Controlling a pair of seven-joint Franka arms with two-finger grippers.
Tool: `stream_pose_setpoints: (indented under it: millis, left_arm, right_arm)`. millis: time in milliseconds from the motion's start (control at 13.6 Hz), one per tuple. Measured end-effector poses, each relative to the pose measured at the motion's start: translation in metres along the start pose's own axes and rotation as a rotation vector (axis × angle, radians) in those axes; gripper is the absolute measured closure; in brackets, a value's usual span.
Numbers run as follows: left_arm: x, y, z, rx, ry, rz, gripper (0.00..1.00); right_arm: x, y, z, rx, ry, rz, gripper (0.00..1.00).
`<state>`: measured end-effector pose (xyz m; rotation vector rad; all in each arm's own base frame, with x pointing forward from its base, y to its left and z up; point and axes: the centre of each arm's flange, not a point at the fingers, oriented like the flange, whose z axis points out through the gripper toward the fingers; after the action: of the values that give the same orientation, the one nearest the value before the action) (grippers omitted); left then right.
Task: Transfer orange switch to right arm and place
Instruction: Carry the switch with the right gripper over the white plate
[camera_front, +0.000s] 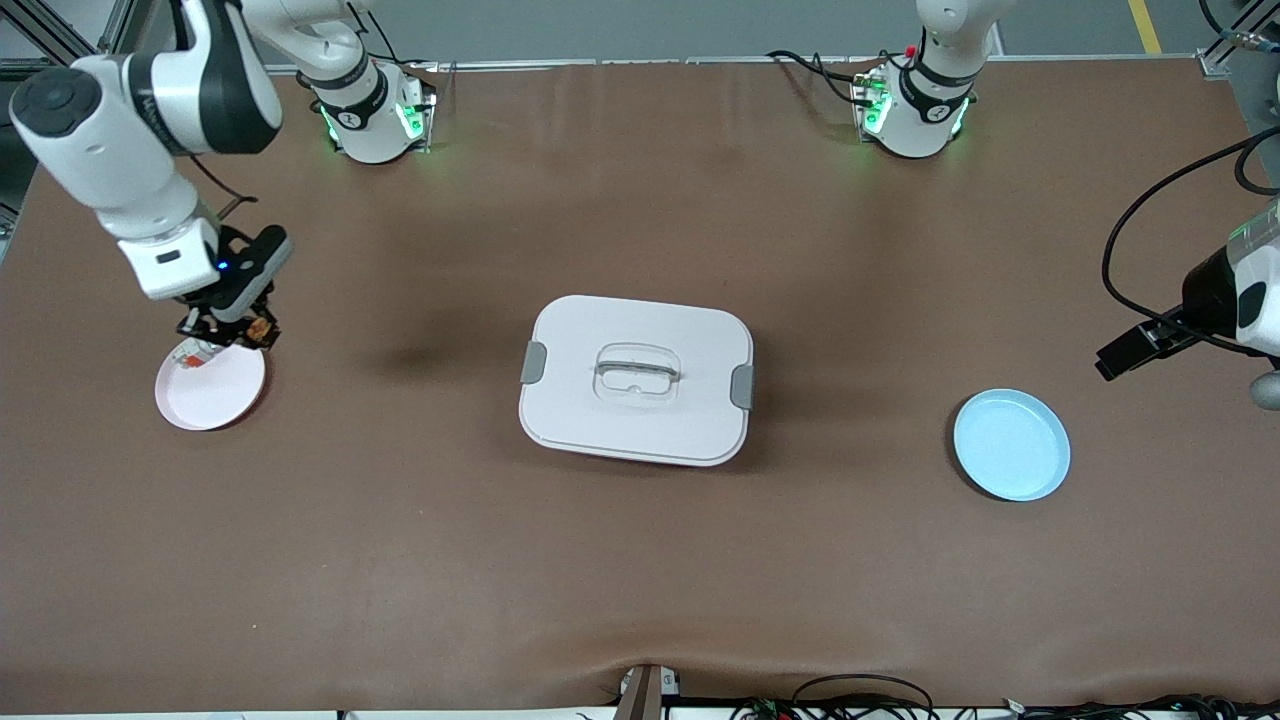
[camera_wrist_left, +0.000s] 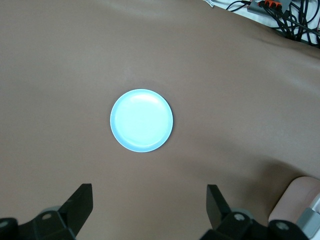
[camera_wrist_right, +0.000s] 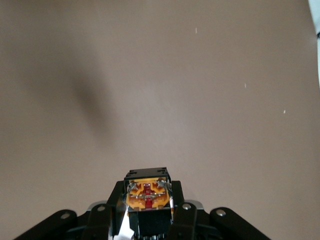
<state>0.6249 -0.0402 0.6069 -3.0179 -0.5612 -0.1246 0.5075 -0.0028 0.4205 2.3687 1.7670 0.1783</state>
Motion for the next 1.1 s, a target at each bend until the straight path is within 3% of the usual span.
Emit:
stream_pose_setpoints:
  millis: [221, 515, 810, 1104]
  left_arm:
    - [-0.004, 0.003, -0.006, -0.001, 0.008, 0.092, 0.00]
    - [-0.020, -0.001, -0.029, -0.034, -0.004, 0.100, 0.00]
    - [-0.047, -0.034, -0.054, -0.009, -0.034, 0.157, 0.00]
    - [-0.068, -0.041, -0.055, 0.017, -0.057, 0.186, 0.00]
  right_arm:
    - [-0.051, 0.017, 0.050, 0.019, -0.007, -0.031, 0.59]
    - [-0.098, 0.022, 0.122, 0.097, 0.055, -0.084, 0.59]
    - [-0.122, 0.027, 0.164, 0.150, 0.066, -0.108, 0.59]
    - [-0.139, 0.033, 0.178, 0.161, 0.066, -0.141, 0.59]
